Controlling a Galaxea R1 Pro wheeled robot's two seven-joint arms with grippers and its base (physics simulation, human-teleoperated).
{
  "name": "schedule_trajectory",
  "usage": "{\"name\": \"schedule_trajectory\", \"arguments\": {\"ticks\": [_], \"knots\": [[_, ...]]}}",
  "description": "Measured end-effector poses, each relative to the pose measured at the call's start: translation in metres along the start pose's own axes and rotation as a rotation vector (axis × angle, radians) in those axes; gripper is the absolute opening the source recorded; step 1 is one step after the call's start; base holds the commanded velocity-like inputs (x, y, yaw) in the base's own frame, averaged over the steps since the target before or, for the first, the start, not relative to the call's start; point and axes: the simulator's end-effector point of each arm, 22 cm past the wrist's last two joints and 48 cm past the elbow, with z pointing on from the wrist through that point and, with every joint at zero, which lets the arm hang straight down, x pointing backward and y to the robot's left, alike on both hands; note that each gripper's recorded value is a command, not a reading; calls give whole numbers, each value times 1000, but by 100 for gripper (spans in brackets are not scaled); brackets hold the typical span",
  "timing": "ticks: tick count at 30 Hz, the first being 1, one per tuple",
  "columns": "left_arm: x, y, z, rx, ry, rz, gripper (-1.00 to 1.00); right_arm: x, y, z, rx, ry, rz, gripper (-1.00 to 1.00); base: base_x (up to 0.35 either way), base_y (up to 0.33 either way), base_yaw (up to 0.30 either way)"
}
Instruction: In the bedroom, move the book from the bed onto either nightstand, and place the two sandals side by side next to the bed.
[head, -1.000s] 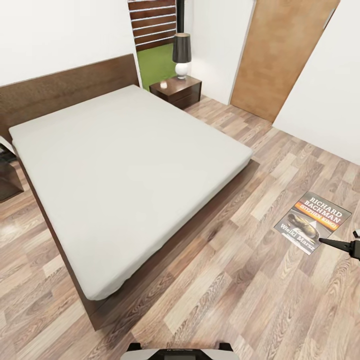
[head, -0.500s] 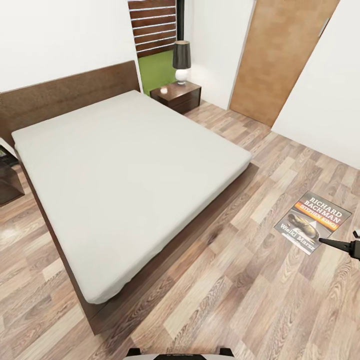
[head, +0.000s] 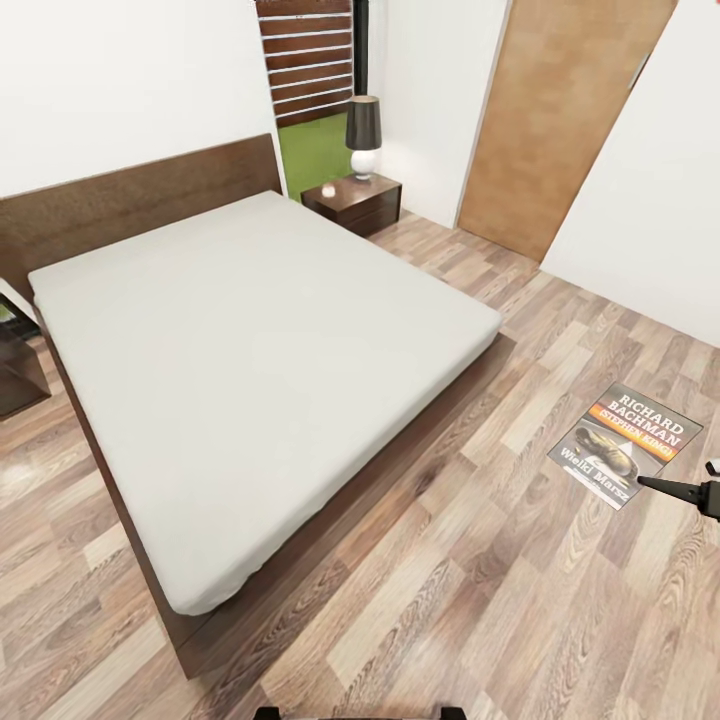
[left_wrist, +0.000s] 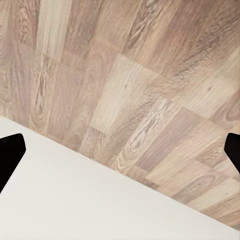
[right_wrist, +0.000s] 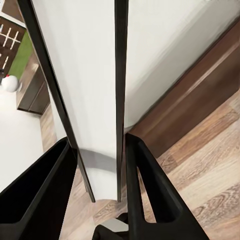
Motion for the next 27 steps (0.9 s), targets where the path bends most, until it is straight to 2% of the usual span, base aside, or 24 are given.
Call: {"name": "schedule_trajectory", "arguments": {"ticks": [27], "knots": [[-15,7,-5,-13,-39,-15,100,-12,16,-9,-13,-27,-29,-100,0,0,0]]}}
